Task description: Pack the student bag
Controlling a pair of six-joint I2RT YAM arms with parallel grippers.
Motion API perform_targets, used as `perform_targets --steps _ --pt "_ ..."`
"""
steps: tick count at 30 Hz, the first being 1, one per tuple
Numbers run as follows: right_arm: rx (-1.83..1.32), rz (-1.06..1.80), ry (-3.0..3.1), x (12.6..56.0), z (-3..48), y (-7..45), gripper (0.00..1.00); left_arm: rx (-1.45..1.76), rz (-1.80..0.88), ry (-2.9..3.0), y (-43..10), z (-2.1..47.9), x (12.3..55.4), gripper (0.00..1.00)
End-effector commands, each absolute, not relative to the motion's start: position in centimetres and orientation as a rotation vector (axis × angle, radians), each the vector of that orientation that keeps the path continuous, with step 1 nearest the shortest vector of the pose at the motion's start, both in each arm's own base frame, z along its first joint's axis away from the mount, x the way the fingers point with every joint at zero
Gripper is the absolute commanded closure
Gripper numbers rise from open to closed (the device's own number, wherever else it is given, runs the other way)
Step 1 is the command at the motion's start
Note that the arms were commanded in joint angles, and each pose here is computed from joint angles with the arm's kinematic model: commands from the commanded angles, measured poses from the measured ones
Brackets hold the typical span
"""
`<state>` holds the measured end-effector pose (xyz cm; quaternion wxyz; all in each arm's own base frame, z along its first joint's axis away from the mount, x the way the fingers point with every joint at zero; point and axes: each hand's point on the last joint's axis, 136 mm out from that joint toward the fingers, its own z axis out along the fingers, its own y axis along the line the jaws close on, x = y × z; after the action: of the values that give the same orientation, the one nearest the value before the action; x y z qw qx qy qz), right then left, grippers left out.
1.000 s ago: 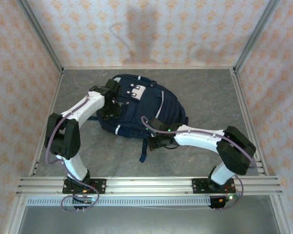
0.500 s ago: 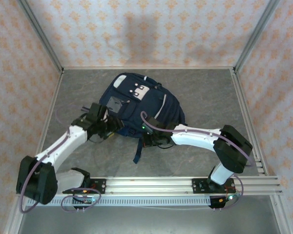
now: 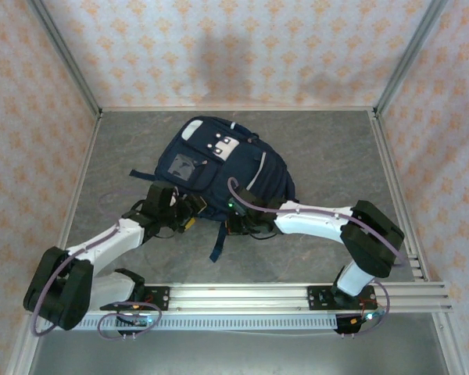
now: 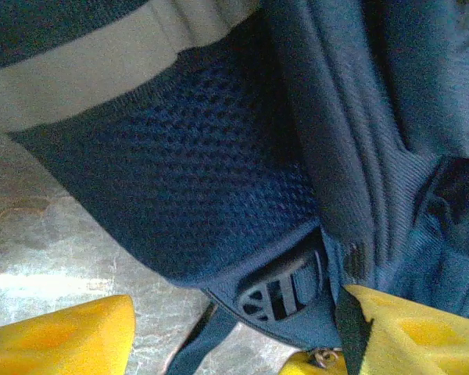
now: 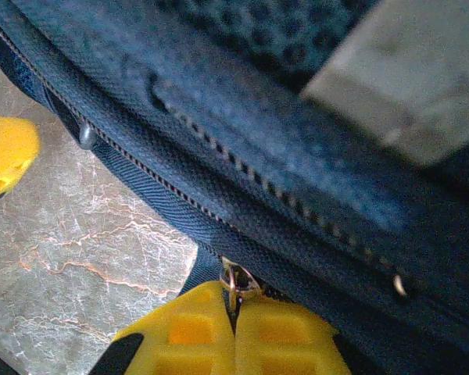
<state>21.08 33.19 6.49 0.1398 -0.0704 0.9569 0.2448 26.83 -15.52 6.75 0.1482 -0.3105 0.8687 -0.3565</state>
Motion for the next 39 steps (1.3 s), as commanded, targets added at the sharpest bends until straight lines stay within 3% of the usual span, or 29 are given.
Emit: perform_targets --steps 1,9,22,33,39 --pt "-0.174 0.774 2.711 21.5 7.6 34.0 1.00 -0.896 -1.000 2.482 -15.8 6.6 28.5 0.33" --pt "-0.104 0.474 2.821 20.9 4.6 29.7 1.00 -0.882 -0.837 2.613 -14.8 3.7 29.8 0.37" --pt "-0.136 0.321 2.803 20.9 4.3 26.0 1.00 -0.842 -0.705 2.674 -12.8 3.9 31.4 0.38" --pt "-0.246 0.303 2.812 21.6 4.1 25.0 1.00 -0.780 -0.636 2.690 -11.8 5.0 33.2 0.38" --pt "-0.327 0.483 2.827 21.5 4.3 28.6 1.00 -0.675 -0.648 2.732 -11.7 5.7 35.9 0.37"
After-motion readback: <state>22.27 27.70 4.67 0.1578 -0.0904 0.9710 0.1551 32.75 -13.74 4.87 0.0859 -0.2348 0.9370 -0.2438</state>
